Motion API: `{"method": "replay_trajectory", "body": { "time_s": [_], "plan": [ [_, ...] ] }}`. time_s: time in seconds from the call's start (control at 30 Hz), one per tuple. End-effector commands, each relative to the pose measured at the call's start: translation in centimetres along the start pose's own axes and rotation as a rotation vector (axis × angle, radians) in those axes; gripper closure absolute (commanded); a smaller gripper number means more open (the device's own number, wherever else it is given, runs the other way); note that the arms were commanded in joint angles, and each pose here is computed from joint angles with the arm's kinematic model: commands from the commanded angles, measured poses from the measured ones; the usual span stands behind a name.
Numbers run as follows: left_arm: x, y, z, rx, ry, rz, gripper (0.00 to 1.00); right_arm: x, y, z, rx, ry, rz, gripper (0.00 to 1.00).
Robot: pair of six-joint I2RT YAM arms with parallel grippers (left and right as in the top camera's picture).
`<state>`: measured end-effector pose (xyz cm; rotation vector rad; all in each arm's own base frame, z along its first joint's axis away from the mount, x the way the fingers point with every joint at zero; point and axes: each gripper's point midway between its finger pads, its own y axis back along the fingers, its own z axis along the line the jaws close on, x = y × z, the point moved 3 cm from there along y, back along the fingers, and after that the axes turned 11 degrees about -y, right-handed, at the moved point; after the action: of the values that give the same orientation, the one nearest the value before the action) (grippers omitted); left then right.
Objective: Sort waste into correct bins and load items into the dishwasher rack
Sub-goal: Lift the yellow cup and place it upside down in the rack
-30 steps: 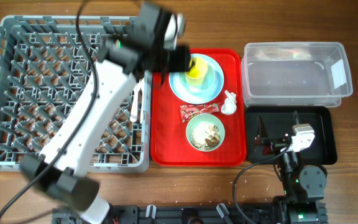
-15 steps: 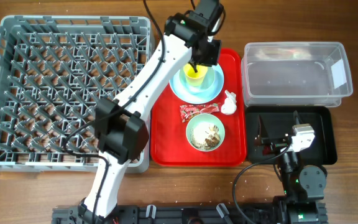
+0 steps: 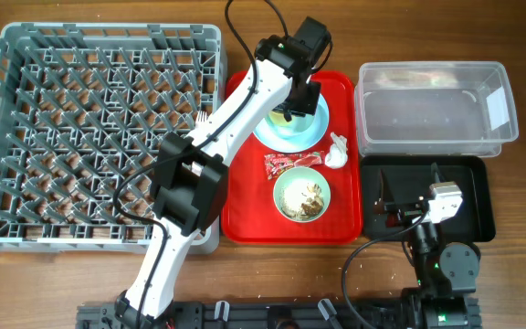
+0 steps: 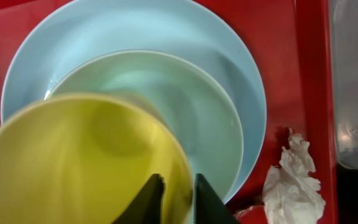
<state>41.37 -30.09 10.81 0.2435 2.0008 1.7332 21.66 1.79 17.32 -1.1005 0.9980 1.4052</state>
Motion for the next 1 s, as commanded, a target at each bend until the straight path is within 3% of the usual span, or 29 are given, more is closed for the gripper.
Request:
{"method": "replay_trajectory", "body": {
  "time_s": [0.0,0.1,0.2,0.33,0.43,0.57,0.67,0.97],
  "plan": [
    [-0.3,-0.9,0.1,-0.002,-0.003,-0.009,0.93,-0.2,0.0,0.1,-0.012,-0.011,-0.007,0.00],
    [-0.6,-0.7,0.7,-0.003,0.007,-0.021,0.96,-0.2,0.0,0.1,-0.012,-0.011,-0.007,0.00],
    [-1.8,3.0,2.1,0.010,0.039,-0.101,0.96,-0.2,0.0,0.1,-0.012,-0.011,-0.007,0.00],
    [-2.9,15.2,4.4,0.268,0.106,-0.317,0.96,-0.2,0.0,0.1,-0.012,-0.011,-0.007,0.00],
    [-2.3,19.6,7.9,0.491,0.176,-0.381,0.96,-0.2,0.0,0.1,-0.012,-0.011,-0.007,0.00],
    [-1.5,18.7,13.1,0.679,0.256,-0.374,0.96,-0.2,0.0,0.1,-0.012,-0.011,-0.007,0.01],
    [-1.3,17.5,16.1,0.912,0.294,-0.390,0.96,-0.2,0.0,0.1,-0.012,-0.011,-0.007,0.00],
    [0.7,7.3,20.1,0.986,0.423,-0.245,0.96,-0.2,0.0,0.1,-0.012,-0.011,-0.007,0.00]
  ]
}}
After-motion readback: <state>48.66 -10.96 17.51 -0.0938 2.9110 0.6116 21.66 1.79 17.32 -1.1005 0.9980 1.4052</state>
